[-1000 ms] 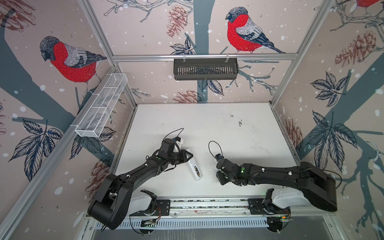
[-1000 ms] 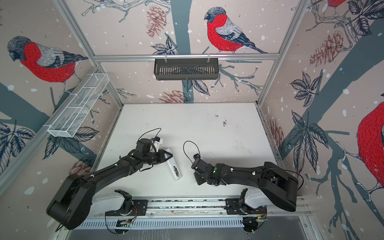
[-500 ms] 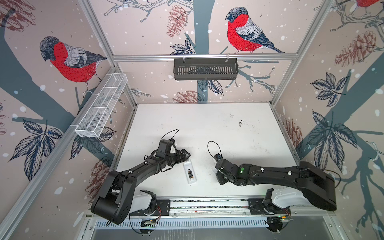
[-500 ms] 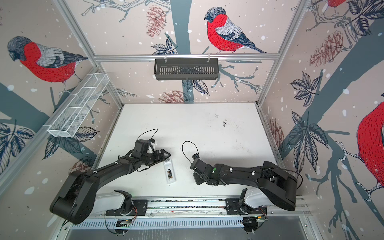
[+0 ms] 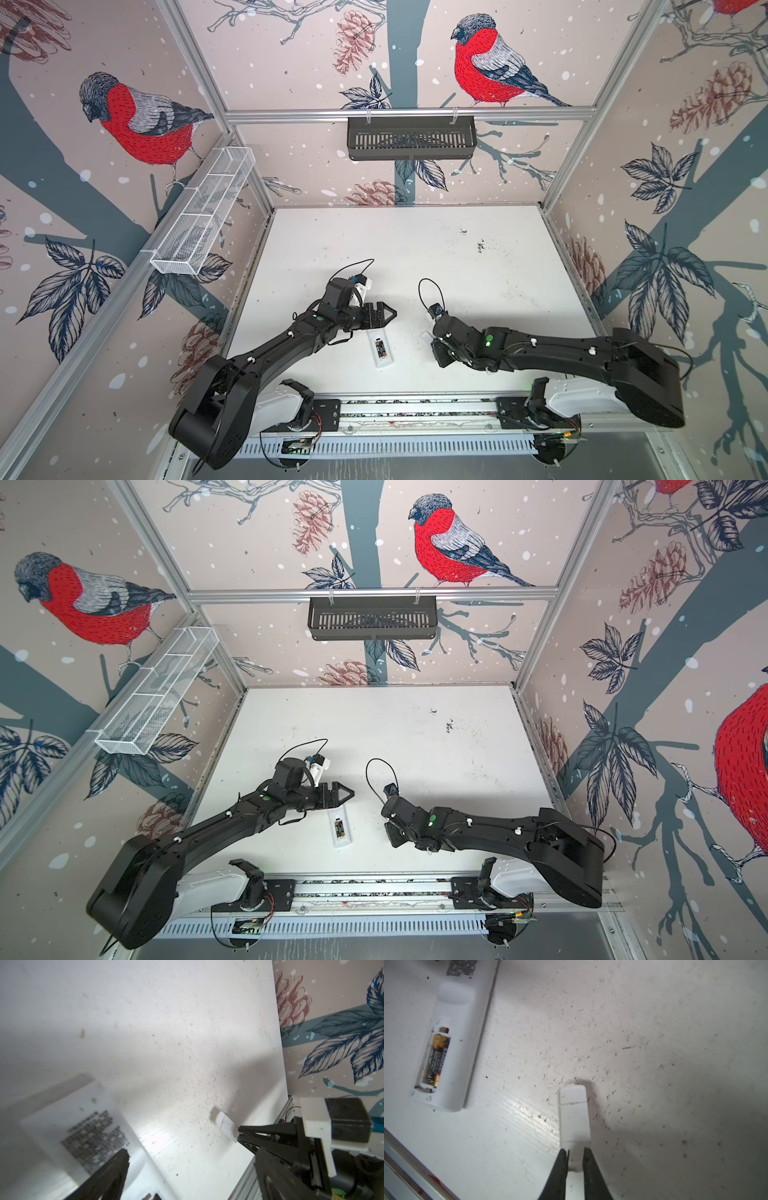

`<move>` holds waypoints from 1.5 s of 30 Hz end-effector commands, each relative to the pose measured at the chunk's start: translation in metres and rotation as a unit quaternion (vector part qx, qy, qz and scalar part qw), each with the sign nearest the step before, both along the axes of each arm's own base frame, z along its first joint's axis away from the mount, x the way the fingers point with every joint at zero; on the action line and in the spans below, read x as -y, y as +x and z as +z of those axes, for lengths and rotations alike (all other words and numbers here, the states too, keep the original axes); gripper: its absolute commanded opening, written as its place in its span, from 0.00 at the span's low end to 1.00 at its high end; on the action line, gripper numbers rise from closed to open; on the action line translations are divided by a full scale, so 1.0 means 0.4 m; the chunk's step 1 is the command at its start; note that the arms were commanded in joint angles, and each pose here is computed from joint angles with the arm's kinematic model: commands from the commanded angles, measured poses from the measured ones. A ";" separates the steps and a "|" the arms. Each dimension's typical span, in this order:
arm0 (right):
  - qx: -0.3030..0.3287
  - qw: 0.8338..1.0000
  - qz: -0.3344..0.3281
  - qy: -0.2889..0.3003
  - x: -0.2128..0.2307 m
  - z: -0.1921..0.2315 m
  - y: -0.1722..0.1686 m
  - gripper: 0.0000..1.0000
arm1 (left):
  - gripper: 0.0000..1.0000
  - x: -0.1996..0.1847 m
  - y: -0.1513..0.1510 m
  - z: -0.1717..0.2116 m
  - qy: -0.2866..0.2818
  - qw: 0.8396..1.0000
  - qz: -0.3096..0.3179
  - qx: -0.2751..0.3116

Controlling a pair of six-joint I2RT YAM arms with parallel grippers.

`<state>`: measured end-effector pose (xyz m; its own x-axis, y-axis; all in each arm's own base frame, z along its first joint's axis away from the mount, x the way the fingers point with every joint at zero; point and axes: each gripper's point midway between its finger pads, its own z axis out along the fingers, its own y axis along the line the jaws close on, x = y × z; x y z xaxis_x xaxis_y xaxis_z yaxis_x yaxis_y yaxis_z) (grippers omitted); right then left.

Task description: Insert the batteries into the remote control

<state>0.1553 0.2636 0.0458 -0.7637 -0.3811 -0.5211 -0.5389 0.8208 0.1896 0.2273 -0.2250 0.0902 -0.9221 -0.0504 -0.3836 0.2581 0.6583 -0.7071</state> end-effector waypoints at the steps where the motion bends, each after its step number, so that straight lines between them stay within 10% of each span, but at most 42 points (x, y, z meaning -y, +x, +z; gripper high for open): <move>1: 0.017 1.000 0.002 0.009 -0.007 0.025 0.011 0.17 | 0.93 0.057 -0.018 0.037 -0.030 0.998 -0.049 0.023; 18: 0.104 0.987 0.027 0.122 -0.041 0.205 0.013 0.17 | 0.68 0.209 -0.064 0.114 -0.150 0.980 -0.128 0.017; 35: 0.135 0.981 0.027 0.135 -0.044 0.236 0.002 0.19 | 0.07 0.231 -0.074 0.152 -0.190 0.971 -0.142 0.009; 45: 0.117 0.982 -0.042 0.141 0.032 0.218 0.035 0.73 | 0.00 0.185 0.030 0.074 -0.033 0.995 -0.059 0.074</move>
